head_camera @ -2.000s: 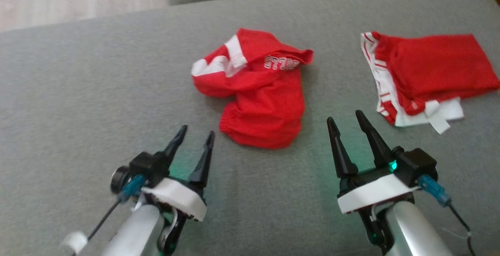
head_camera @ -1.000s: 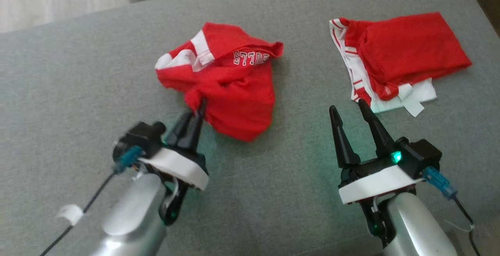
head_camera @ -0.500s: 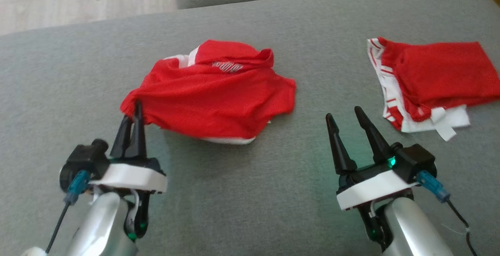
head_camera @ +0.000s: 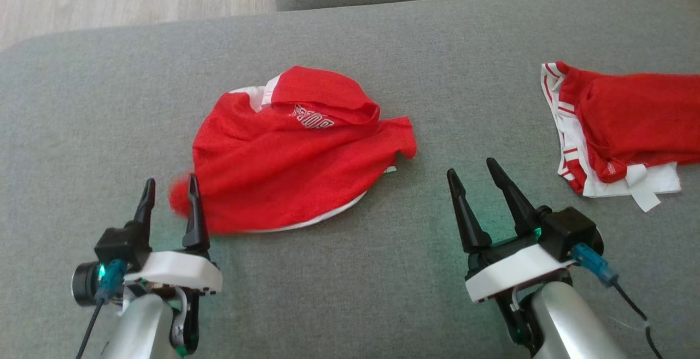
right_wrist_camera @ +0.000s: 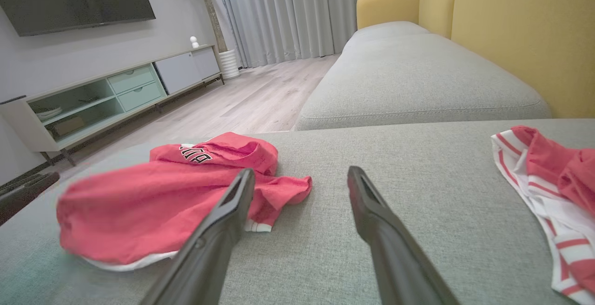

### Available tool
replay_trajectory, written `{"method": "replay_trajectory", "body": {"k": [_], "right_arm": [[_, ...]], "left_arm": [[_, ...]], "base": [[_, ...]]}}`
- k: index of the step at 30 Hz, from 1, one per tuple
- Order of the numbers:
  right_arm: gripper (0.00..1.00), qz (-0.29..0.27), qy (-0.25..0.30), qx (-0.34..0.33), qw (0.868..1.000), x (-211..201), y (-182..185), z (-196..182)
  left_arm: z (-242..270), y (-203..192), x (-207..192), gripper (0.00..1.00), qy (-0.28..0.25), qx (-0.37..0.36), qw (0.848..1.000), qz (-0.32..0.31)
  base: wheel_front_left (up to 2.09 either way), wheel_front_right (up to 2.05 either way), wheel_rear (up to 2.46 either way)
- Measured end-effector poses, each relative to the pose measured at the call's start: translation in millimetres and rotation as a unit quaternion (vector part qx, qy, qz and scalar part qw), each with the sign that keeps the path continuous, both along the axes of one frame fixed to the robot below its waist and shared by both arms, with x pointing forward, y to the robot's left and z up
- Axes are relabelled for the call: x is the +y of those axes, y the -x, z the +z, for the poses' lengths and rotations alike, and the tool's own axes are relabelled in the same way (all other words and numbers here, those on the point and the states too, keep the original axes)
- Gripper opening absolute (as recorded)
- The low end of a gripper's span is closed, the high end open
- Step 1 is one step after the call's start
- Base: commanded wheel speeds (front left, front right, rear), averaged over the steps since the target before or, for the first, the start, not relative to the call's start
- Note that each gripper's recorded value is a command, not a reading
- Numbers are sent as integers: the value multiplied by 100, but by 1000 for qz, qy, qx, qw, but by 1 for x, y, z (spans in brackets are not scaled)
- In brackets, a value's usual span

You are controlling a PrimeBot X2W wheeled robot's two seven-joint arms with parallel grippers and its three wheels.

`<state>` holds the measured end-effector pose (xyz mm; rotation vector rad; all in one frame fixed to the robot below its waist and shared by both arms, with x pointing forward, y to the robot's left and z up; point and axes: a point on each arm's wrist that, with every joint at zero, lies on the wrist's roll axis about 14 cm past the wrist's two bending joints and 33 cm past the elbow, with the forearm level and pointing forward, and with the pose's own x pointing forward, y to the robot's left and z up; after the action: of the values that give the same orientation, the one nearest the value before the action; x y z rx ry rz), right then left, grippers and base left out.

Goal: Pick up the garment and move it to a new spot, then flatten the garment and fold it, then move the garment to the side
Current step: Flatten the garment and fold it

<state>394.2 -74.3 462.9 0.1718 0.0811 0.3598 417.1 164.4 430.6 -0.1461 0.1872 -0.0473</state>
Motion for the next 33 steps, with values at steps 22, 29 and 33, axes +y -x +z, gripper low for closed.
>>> {"method": "replay_trajectory", "body": {"k": [22, 29, 33], "right_arm": [[100, 37, 12, 12, 999, 25, -7, -11], [100, 29, 15, 66, 997, 25, -29, -43], [100, 18, 2, 103, 995, 25, -42, -60]], "left_arm": [[46, 31, 7, 100, 16, -81, 996, 12], [36, 39, 11, 100, 12, -66, 998, 16], [33, 42, 12, 100, 10, -59, 998, 18]], "base": [[0, 0, 0], [0, 0, 0], [0, 0, 0]]}}
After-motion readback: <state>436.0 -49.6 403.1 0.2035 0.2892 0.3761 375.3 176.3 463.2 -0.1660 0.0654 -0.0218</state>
